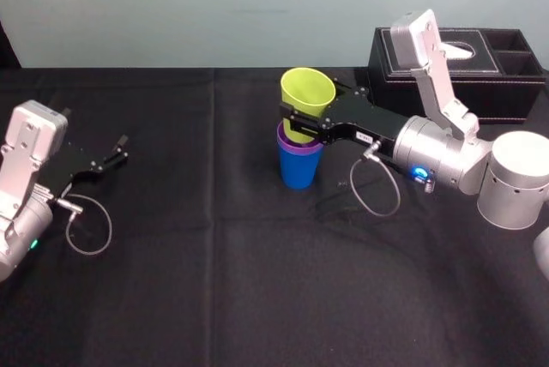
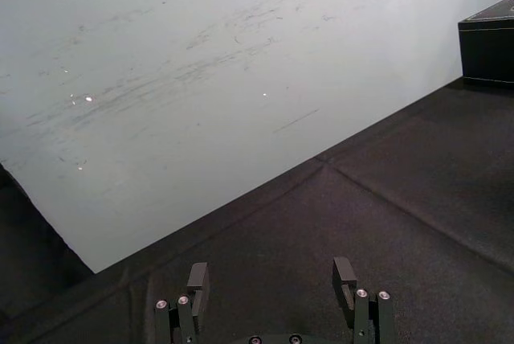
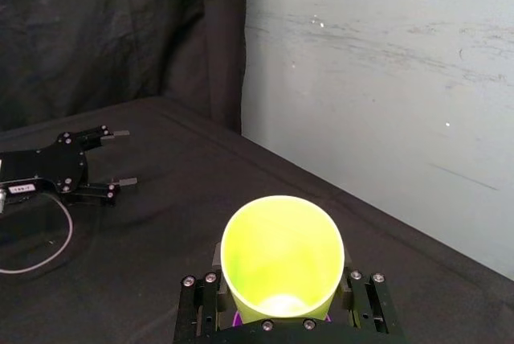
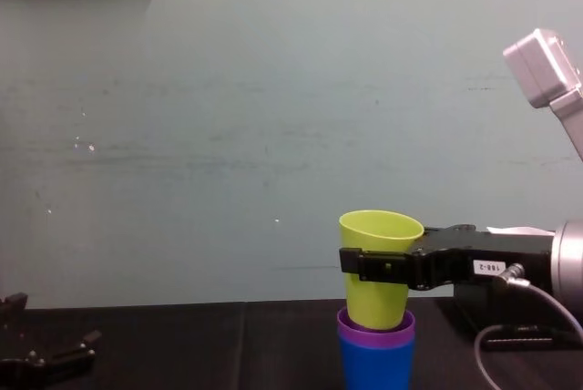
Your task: Stack the three plastic cups sequentially using one hand.
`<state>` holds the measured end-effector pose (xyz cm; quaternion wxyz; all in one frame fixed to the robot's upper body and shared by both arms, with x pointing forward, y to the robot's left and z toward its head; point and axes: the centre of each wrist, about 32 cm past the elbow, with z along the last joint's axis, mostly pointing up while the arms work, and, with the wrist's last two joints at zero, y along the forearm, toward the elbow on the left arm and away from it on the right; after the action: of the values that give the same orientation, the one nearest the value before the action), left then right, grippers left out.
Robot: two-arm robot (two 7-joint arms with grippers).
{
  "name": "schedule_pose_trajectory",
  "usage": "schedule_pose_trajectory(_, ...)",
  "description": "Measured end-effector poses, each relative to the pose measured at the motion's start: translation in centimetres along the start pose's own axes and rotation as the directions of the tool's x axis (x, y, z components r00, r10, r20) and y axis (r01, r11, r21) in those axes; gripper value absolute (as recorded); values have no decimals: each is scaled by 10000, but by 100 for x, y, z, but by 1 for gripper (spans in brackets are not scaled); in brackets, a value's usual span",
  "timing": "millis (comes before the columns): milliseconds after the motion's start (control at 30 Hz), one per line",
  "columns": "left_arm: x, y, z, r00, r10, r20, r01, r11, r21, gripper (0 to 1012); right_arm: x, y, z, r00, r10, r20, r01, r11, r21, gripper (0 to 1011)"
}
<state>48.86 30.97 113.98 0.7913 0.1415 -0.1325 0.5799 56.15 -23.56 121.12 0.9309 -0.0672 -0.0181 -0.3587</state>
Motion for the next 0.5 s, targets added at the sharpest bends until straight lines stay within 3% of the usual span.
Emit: schedule_pose_trajectory(500,0,0,0,10000,0,0,0,10000,0,1011,2,-5,-26,10000,-15,-83,15,10000,-41,734)
